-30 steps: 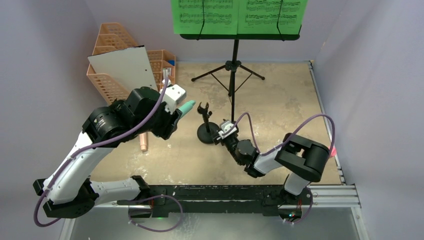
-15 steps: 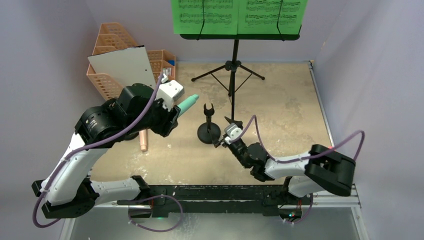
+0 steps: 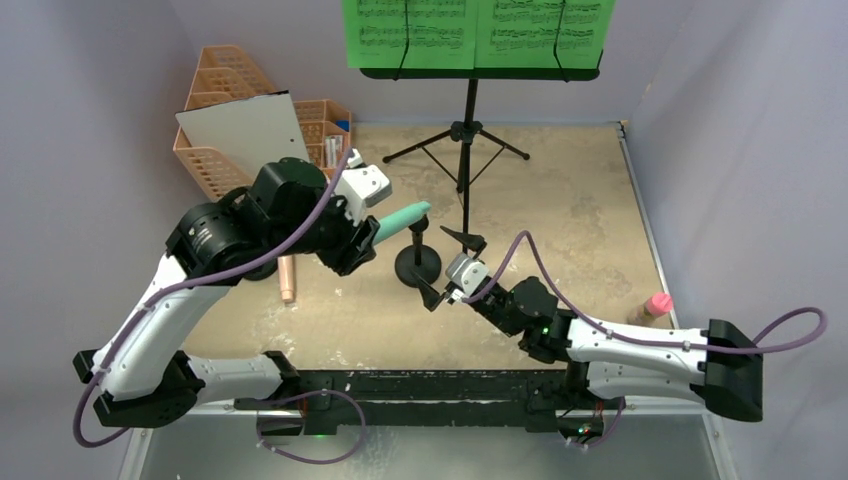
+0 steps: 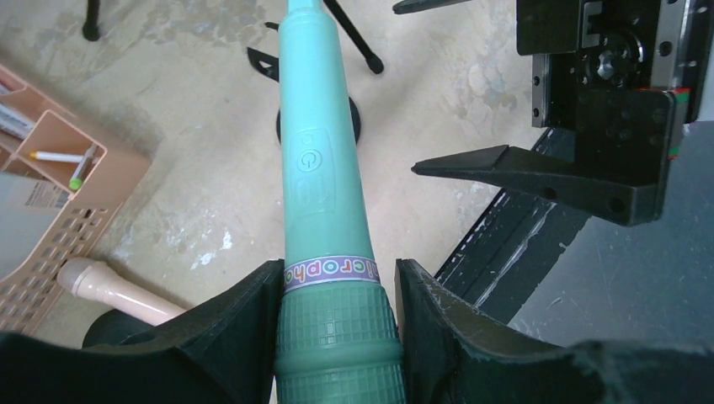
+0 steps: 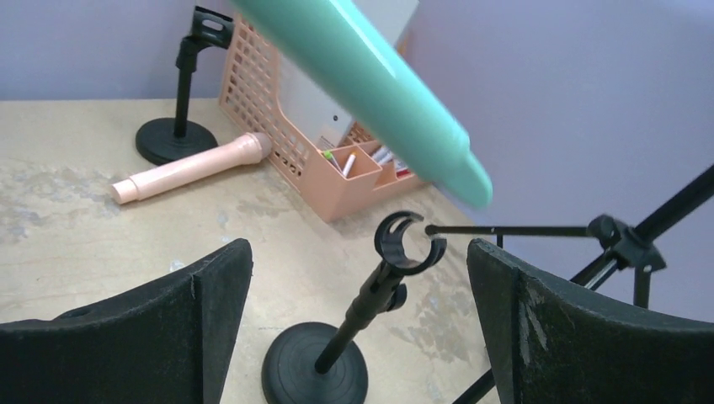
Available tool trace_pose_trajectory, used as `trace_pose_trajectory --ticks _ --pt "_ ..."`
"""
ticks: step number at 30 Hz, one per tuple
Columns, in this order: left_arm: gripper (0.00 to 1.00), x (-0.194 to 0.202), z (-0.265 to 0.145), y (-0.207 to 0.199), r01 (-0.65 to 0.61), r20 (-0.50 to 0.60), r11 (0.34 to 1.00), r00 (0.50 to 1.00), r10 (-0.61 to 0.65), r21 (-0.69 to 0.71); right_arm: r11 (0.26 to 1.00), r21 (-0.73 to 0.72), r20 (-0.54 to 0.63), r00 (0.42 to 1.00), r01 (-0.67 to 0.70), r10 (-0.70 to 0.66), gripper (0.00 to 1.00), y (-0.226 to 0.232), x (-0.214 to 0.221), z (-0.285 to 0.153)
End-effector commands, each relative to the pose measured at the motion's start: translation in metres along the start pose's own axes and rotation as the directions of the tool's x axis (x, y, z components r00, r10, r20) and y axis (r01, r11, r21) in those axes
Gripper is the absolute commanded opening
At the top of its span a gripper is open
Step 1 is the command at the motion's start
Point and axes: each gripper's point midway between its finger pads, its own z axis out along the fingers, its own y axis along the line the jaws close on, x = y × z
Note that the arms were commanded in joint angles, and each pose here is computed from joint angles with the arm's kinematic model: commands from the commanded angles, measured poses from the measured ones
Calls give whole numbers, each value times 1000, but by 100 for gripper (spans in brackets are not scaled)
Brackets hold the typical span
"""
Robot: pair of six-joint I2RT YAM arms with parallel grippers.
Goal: Pack up the instrument practice props
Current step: Remove the microphone from the microphone stand, then place the microphone at the center of the board.
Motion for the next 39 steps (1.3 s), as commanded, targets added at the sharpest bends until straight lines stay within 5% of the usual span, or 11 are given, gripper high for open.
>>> trace_pose_trajectory --ticks 1,25,39 --pt "0 -19 4 -13 -76 60 993 996 71 85 994 -84 -27 997 68 -70 99 3 -20 -1" --pt "0 5 13 -46 -118 1 949 992 123 293 932 -345 -40 991 106 -128 93 30 -53 0" --pt "0 8 0 -53 -129 32 936 992 125 327 871 -484 -86 986 82 -141 57 63 -32 0"
